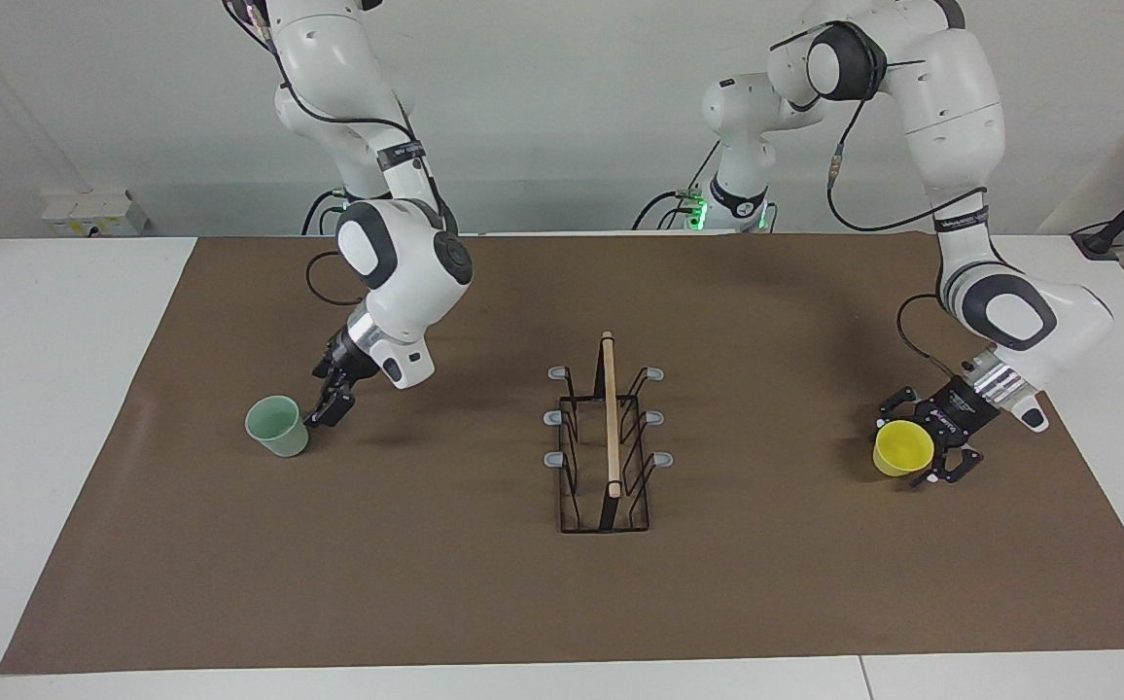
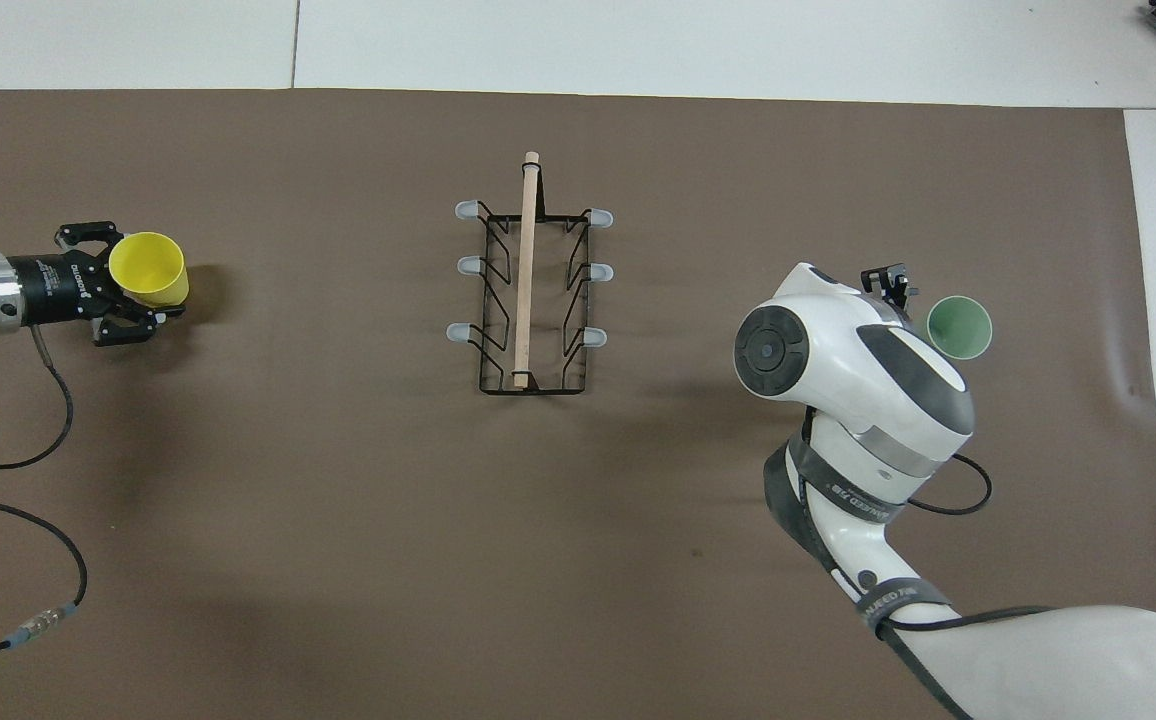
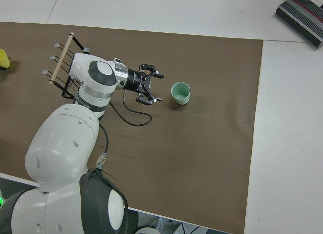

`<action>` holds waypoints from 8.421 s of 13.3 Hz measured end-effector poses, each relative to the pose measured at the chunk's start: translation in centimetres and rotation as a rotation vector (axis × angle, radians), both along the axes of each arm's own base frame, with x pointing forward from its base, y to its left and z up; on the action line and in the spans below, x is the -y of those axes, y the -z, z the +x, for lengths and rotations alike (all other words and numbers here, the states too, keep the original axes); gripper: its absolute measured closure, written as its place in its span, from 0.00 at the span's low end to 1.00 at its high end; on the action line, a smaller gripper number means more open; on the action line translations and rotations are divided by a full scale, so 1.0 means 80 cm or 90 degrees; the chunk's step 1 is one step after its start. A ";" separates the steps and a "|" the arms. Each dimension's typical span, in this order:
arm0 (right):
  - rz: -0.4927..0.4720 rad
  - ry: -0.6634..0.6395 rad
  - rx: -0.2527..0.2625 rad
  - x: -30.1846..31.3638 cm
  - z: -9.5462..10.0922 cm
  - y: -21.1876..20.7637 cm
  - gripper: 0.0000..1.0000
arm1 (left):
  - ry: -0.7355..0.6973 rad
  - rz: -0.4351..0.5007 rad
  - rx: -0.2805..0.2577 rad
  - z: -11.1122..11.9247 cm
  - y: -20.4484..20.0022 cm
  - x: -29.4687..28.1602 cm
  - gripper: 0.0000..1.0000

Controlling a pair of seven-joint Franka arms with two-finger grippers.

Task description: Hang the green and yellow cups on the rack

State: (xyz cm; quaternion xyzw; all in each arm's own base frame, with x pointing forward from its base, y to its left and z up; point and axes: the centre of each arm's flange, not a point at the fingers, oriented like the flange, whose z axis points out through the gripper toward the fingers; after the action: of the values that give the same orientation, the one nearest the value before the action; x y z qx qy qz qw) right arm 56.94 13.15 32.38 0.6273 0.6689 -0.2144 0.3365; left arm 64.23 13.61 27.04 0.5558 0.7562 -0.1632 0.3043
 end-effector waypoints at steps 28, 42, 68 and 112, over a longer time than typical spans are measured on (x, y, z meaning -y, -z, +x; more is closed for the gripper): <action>-0.068 -0.124 -0.019 0.093 -0.009 0.106 0.00 | 0.302 0.803 0.111 -0.088 -0.244 0.451 0.34; -0.064 -0.132 -0.015 0.113 -0.008 0.107 0.35 | 0.461 1.115 0.247 -0.188 -0.138 0.612 0.34; 0.593 0.191 0.162 -0.080 -0.004 -0.188 0.35 | 0.668 0.972 0.221 -0.074 -0.310 0.388 0.00; 1.404 0.150 0.300 -0.177 -0.070 -0.052 0.35 | 1.225 0.435 0.290 -0.110 -0.403 0.172 0.00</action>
State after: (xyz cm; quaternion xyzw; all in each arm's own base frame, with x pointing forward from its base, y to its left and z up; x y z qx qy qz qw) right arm 51.34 27.28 36.56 0.6654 0.3499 0.5848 -0.3046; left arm 55.44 -0.17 59.29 0.9971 -0.0749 -0.0055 0.0079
